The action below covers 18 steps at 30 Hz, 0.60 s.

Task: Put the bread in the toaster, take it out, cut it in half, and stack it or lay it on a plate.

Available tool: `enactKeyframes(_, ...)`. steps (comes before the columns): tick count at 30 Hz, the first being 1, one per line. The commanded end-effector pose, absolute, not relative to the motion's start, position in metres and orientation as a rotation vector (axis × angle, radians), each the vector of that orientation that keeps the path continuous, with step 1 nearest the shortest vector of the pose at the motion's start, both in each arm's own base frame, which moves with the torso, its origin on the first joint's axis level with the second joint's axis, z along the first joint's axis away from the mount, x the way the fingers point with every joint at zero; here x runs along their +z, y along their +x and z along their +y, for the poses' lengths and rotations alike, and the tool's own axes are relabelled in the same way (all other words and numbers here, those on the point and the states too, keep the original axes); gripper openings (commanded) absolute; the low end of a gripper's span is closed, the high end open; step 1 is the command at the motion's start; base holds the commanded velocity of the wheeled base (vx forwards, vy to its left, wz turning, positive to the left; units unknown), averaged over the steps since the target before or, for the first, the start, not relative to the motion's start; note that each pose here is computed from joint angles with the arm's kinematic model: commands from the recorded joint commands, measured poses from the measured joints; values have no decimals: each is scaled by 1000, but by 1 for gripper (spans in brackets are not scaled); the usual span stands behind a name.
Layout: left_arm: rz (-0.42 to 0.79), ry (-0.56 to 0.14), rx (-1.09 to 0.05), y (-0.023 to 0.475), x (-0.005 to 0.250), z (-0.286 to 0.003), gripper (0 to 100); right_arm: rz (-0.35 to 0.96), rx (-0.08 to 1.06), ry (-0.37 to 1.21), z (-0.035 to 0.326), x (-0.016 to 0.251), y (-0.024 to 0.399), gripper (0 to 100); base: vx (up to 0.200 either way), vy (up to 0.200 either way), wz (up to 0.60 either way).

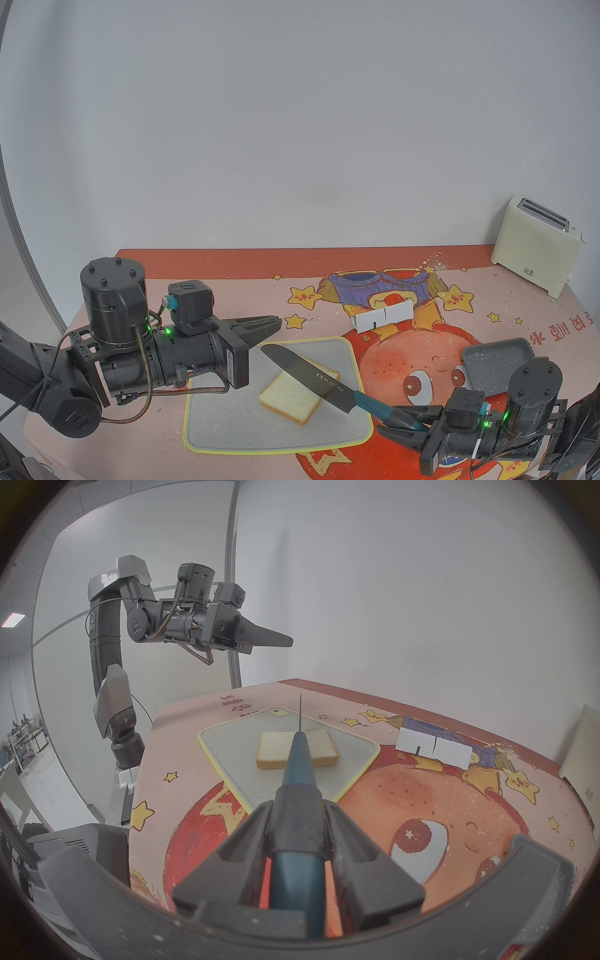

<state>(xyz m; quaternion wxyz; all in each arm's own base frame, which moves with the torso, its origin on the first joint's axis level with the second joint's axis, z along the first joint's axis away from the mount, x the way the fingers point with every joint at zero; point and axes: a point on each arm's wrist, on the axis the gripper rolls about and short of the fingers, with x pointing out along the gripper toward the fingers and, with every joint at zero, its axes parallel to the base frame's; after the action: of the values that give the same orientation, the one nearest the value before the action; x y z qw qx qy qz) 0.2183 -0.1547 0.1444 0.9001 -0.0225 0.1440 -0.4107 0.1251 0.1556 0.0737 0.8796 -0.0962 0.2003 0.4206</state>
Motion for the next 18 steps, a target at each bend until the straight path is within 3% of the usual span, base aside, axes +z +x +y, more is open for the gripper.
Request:
enactKeyframes(1, 324, -43, -848, 224, 137, -159, 0, 428, 880, -207, 157, 71, 125, 0, 0, 0, 0)
enactKeyframes(18, 360, -42, -832, 249, 122, -171, 0, 428, 880, -207, 156, 71, 124, 0, 0, 0, 0)
